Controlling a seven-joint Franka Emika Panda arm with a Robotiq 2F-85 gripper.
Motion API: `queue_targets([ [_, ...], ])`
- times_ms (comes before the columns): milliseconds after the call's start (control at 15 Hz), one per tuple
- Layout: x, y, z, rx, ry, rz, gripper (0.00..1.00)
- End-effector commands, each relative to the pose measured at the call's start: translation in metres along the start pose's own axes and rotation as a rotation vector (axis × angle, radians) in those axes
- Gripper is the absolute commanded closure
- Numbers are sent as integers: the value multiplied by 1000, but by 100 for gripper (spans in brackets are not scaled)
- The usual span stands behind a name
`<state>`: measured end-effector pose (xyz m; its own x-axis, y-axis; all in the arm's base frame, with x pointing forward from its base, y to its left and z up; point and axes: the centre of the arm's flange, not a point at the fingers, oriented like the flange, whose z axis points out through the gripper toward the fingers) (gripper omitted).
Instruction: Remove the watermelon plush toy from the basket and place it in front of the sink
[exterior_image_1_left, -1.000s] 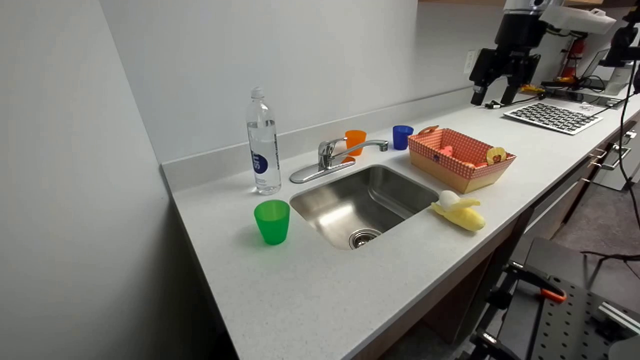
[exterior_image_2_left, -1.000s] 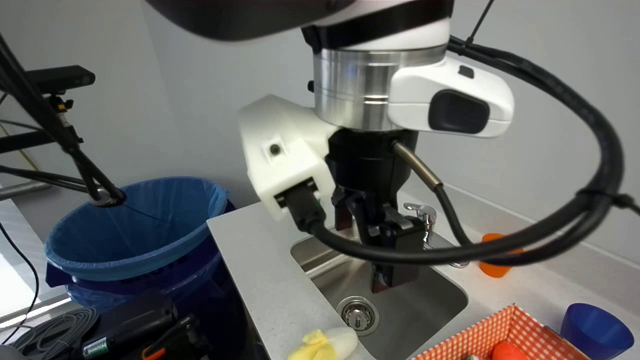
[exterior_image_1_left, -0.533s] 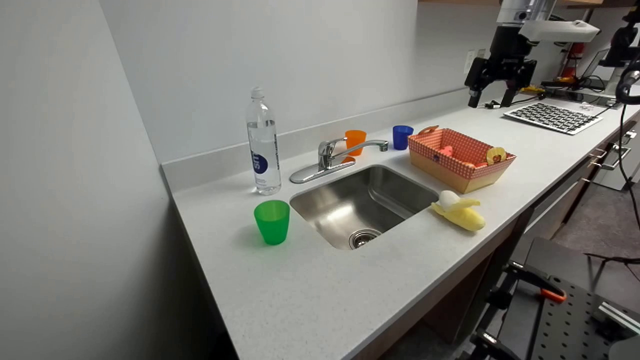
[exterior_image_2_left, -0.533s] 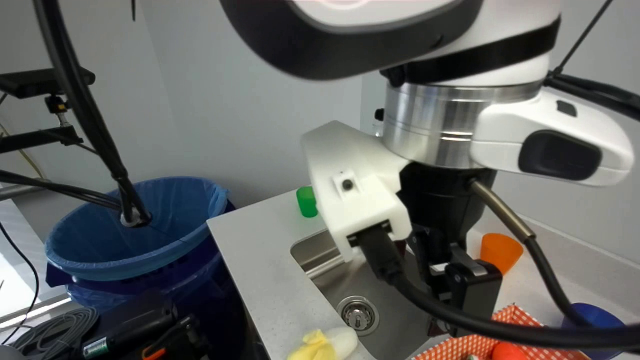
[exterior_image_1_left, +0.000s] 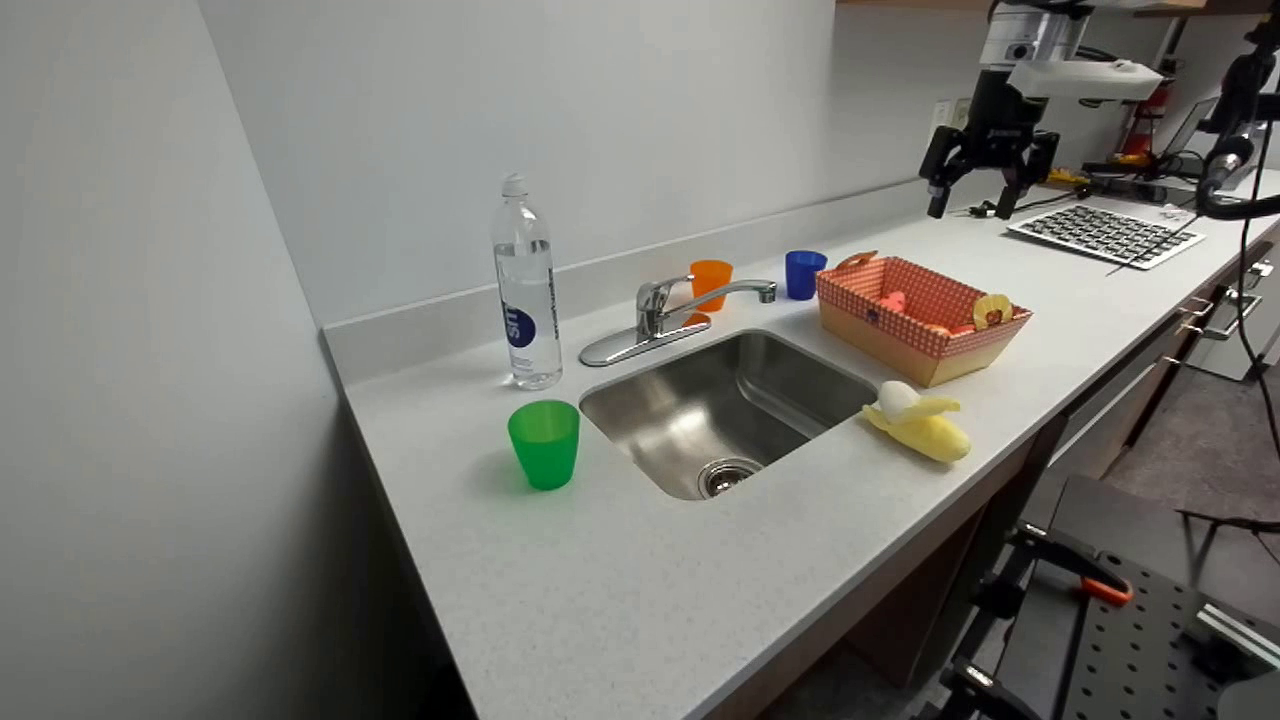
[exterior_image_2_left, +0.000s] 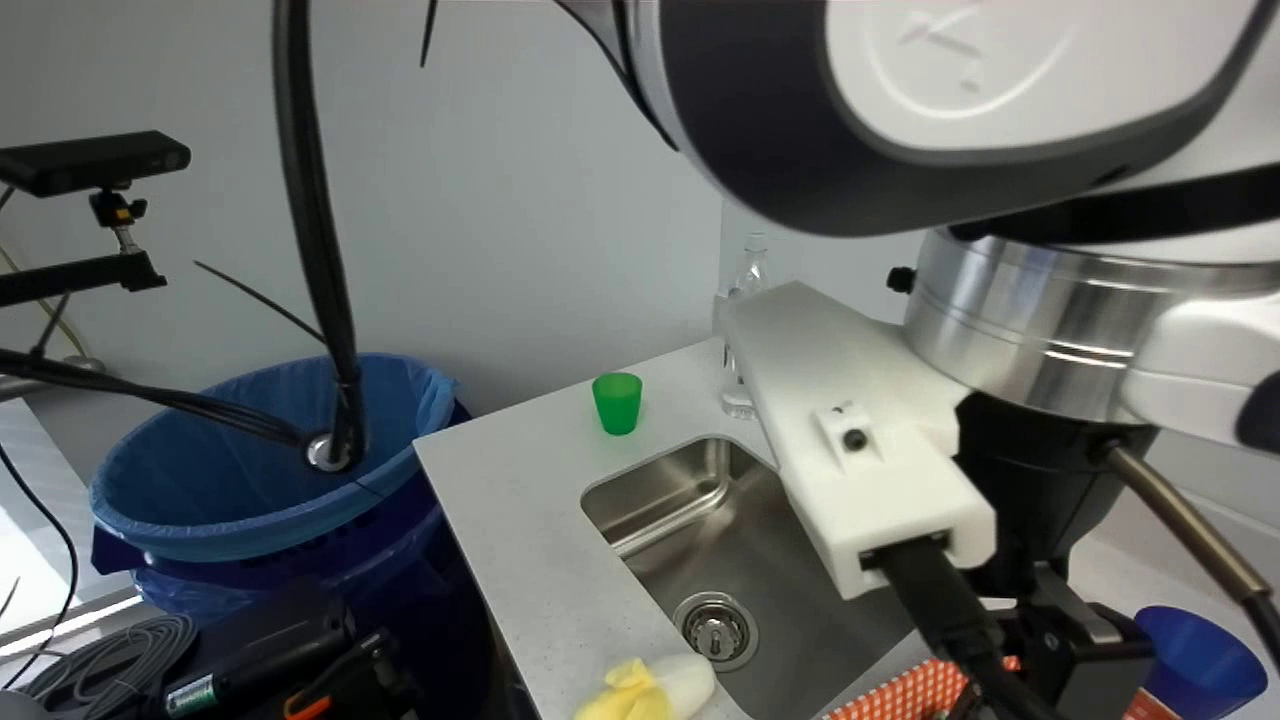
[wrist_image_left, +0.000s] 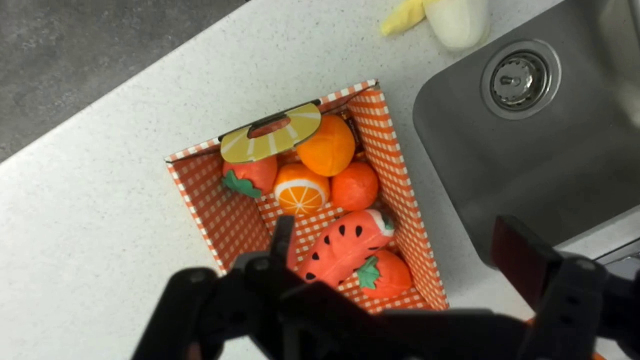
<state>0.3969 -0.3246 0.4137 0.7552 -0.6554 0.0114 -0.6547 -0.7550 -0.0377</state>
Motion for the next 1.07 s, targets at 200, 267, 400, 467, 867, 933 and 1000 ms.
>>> queue_targets([
  [200,5,1,3,8,-6,13,0],
  [267,5,0,3,8,-6,13,0],
  [400,5,0,3,8,-6,13,0],
  [467,5,0,3,8,-6,13,0],
  [867,25,-8,5,-23,10,32,0],
  [933,30,-10,6,-32,14,40,0],
  [1000,35,-12,7,-36,17,50,0],
])
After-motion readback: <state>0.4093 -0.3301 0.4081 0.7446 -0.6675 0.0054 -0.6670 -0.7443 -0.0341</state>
